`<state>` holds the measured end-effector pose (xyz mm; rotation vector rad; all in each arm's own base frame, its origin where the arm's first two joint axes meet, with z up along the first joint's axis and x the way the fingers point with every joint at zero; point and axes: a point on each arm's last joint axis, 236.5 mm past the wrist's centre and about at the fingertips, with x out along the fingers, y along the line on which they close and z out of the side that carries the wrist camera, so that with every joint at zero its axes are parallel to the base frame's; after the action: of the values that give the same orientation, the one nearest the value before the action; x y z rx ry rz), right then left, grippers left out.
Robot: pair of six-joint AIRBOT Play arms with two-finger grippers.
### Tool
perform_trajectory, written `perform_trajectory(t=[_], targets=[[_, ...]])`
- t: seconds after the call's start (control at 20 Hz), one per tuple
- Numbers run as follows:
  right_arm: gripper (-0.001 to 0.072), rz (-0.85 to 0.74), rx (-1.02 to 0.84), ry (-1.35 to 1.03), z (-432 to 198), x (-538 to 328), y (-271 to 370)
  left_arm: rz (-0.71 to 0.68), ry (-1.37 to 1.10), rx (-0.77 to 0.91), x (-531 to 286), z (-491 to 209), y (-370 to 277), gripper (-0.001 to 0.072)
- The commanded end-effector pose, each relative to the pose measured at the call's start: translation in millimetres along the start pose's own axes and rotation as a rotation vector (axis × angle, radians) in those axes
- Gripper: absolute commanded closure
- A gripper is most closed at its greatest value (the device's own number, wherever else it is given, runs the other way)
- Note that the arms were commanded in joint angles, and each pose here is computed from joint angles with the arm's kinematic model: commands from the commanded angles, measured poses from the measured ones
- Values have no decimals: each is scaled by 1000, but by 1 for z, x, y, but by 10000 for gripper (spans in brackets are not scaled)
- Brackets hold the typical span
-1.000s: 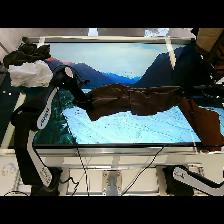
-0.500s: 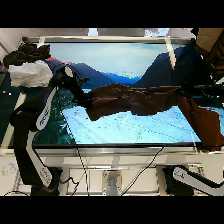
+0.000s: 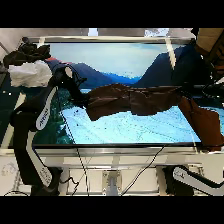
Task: Fold the shirts.
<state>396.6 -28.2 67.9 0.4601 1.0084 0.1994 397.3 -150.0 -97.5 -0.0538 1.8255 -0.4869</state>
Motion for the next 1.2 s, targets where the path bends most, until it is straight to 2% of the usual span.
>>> perform_trajectory(t=[0.0,0.2,0.35,0.4,0.45,0.5,0.6,0.7,0.8,0.95,1.05,1.15], targets=[[676,0,1,-5,1,0,0,-43,30,-4,12,-1,-5,402],[676,-2,2,-12,3,0,-1,-145,27,20,11,0,-28,403],[676,-2,5,-12,3,0,0,-145,28,18,12,1,-28,407],[677,-2,6,-12,3,0,-1,-143,23,17,13,2,-28,463],[676,-2,5,-12,3,0,0,-144,21,17,13,3,-28,641],[677,-1,6,-11,3,0,0,-148,24,19,13,2,-29,694],[677,8,6,-1,0,0,2,-203,39,26,10,-2,-41,695],[677,12,-13,0,0,-1,3,-387,17,90,-6,-2,-84,696],[677,12,-24,-18,3,-6,7,-599,-119,152,-48,13,-137,697],[677,18,-55,-61,8,-26,19,-781,-450,263,-145,33,-197,698],[677,24,-112,-119,20,-62,33,-801,-671,362,-215,24,-224,698],[677,11,-179,-253,43,-121,55,-727,-915,501,-291,-1,-247,698]])
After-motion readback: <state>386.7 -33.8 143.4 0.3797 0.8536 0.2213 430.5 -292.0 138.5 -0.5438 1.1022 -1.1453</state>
